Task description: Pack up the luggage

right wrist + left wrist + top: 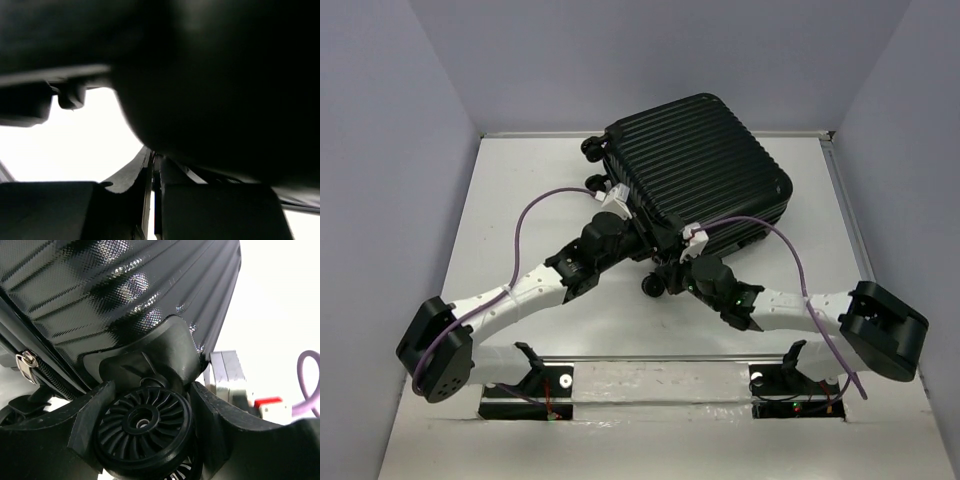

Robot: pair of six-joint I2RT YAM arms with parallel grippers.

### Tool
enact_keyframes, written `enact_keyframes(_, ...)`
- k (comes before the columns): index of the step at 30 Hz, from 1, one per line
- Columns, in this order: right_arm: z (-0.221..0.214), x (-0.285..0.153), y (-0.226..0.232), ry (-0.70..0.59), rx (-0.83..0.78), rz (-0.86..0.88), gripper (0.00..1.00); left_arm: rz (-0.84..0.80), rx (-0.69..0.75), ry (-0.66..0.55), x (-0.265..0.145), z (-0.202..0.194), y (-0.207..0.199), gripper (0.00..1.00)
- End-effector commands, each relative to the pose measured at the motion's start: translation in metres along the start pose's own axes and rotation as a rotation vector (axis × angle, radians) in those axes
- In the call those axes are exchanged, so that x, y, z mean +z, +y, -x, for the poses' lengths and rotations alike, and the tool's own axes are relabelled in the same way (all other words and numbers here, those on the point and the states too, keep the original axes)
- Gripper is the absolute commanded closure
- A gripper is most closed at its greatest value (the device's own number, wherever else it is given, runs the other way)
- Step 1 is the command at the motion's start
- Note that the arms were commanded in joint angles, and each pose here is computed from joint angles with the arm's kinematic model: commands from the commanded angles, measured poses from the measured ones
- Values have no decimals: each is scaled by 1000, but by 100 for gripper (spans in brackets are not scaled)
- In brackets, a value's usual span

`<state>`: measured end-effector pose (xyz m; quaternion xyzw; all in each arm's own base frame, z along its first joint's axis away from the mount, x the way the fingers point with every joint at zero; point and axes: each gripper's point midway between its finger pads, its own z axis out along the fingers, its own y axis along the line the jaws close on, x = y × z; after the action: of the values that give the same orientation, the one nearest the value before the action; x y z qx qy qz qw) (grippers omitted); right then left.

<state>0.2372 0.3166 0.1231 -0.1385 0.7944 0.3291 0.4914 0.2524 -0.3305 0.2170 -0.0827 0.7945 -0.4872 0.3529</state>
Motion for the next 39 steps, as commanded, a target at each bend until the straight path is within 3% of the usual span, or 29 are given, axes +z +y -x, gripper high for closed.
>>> enact_keyframes(1,80,-12,128,-305,109,369,93,-482,-52,95,-45,0,-143,94)
enact_keyframes(4,113,-17,133,-483,173,361,93,-537,-104,86,-53,3,-157,94)
enact_keyframes(9,152,-14,86,-811,422,134,93,-601,-228,65,-66,-5,-174,94)
enact_keyframes(11,163,-10,81,-876,463,89,93,-613,-259,63,-68,-11,-175,94)
enact_keyframes(16,190,9,95,-948,593,174,93,-638,-330,25,-79,-16,-171,94)
enact_keyframes(18,186,24,87,-946,628,186,93,-638,-332,20,-81,-17,-171,94)
enact_keyframes(21,180,47,77,-927,745,252,80,-639,-338,5,-84,-16,-167,94)
enact_keyframes(25,168,49,64,-873,830,314,74,-633,-335,-7,-89,-17,-156,94)
enact_keyframes(28,148,37,55,-800,801,318,52,-622,-332,-59,-94,-6,-148,94)
enact_keyframes(29,133,34,57,-746,736,324,39,-621,-322,-80,-99,0,-146,94)
enact_keyframes(33,106,1,61,-676,679,318,13,-575,-313,-122,-101,10,-123,94)
enact_keyframes(36,95,-19,59,-625,650,346,8,-544,-310,-148,-101,17,-109,94)
enact_keyframes(39,59,-34,52,-466,596,305,6,-514,-271,-106,-96,14,-95,94)
